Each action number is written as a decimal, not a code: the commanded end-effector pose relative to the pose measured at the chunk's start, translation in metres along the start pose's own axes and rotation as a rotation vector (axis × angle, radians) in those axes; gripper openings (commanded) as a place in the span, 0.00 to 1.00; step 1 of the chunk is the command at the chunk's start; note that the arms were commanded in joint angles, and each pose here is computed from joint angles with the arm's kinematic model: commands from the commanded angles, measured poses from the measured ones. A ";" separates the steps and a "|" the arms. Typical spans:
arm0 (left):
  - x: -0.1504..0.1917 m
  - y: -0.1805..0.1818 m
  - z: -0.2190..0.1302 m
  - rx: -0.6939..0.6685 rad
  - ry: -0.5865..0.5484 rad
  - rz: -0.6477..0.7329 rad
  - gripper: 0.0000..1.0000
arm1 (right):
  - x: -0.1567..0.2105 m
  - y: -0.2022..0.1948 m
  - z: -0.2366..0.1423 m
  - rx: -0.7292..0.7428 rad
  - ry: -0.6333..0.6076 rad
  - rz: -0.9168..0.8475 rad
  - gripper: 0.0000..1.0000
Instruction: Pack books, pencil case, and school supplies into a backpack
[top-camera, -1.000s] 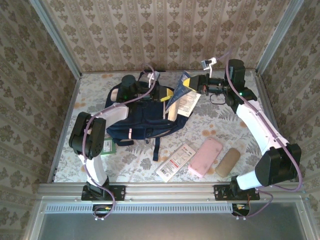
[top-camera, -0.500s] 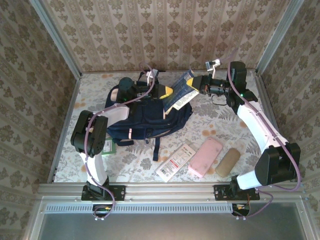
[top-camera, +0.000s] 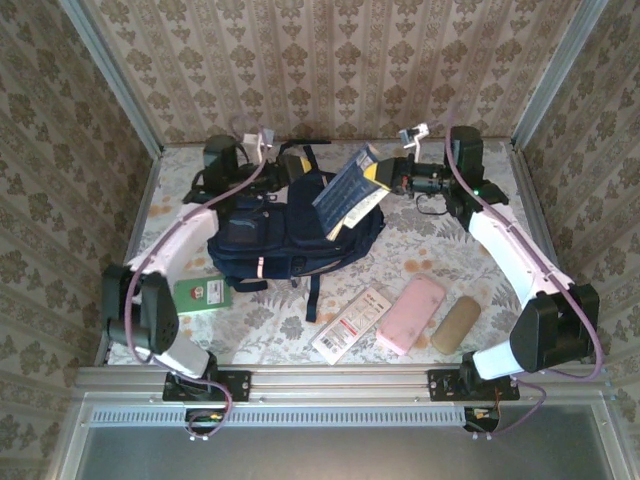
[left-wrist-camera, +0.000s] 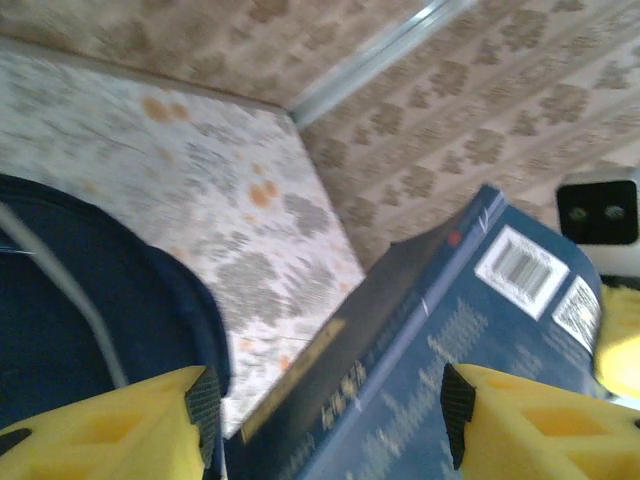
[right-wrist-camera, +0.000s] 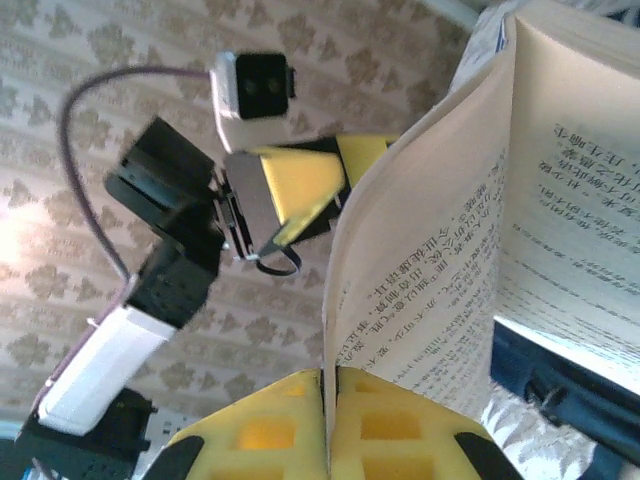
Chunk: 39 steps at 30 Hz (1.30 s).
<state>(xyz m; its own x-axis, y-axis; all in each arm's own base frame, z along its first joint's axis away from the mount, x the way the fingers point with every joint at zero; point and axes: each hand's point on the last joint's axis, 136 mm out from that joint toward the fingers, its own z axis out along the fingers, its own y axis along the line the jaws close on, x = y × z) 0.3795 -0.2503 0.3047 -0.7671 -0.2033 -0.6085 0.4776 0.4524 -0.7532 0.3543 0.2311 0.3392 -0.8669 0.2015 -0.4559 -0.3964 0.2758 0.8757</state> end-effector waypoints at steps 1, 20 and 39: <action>0.041 0.061 -0.022 -0.331 0.100 -0.013 0.65 | 0.025 0.012 0.019 -0.077 0.128 -0.017 0.00; 0.175 0.132 -0.072 -0.433 0.052 -0.346 0.72 | 0.077 -0.175 0.120 0.150 0.364 0.349 0.00; 0.170 0.143 -0.046 -0.349 -0.076 -0.428 0.60 | 0.097 -0.222 0.111 0.220 0.373 0.414 0.00</action>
<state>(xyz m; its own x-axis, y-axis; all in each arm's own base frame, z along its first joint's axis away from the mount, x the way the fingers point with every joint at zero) 0.2863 -0.1674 0.0892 -0.8440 -0.4596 -0.2766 -0.0923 0.6324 -0.7692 0.3870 0.2999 0.1040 -0.9988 -0.0369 0.0315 0.0142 0.3992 0.9167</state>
